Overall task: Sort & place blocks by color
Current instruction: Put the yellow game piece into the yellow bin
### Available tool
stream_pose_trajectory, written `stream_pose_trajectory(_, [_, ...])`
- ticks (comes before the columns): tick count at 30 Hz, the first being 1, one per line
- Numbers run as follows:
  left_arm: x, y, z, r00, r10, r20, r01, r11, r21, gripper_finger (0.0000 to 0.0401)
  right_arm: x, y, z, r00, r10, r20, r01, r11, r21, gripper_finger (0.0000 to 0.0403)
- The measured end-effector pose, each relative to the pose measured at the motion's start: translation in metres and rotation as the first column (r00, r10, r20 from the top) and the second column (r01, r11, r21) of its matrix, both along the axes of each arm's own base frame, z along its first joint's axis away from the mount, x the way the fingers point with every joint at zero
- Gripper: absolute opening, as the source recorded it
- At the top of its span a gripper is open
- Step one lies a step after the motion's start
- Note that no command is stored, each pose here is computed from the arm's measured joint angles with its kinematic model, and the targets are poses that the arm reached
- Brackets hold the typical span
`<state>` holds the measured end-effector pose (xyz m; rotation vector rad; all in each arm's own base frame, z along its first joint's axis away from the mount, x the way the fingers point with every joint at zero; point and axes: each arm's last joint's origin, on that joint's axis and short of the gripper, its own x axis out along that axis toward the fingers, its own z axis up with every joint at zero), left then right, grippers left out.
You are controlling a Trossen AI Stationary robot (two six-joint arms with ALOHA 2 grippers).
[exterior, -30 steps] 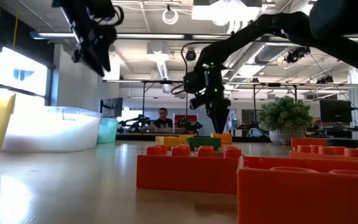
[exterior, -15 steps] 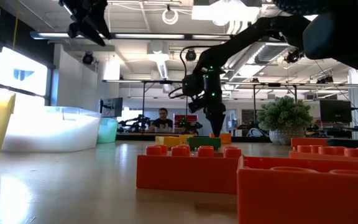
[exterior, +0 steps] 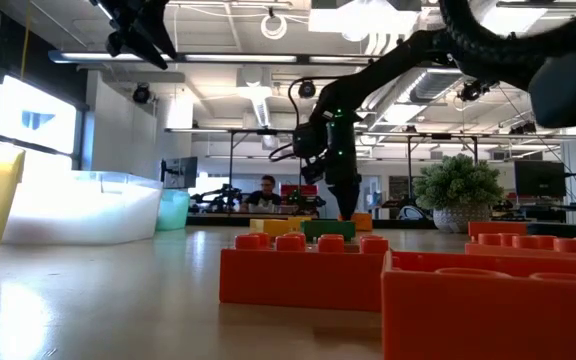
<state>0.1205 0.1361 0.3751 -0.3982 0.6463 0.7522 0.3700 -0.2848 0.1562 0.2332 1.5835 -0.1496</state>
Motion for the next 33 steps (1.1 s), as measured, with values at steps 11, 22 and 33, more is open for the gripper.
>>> stream_pose_trajectory(11, [0.000, 0.000, 0.000, 1.000, -0.010, -0.001, 0.010, 1.000, 0.003, 0.0189, 0.005, 0.029, 0.043, 0.989, -0.129, 0.067, 0.126, 0.991, 0.047, 0.0065])
stream_pose_trajectory(22, [0.005, -0.005, 0.001, 0.965, -0.248, 0.080, 0.250, 0.968, -0.022, 0.0190, 0.023, 0.102, 0.133, 0.922, -0.175, 0.345, 0.167, 0.985, 0.052, 0.0065])
stream_pose_trajectory(33, [0.012, -0.008, 0.009, 0.839, -0.500, 0.214, 0.497, 0.865, 0.073, 0.0191, 0.040, 0.175, 0.203, 0.741, -0.094, 0.664, 0.145, 0.989, -0.021, 0.0065])
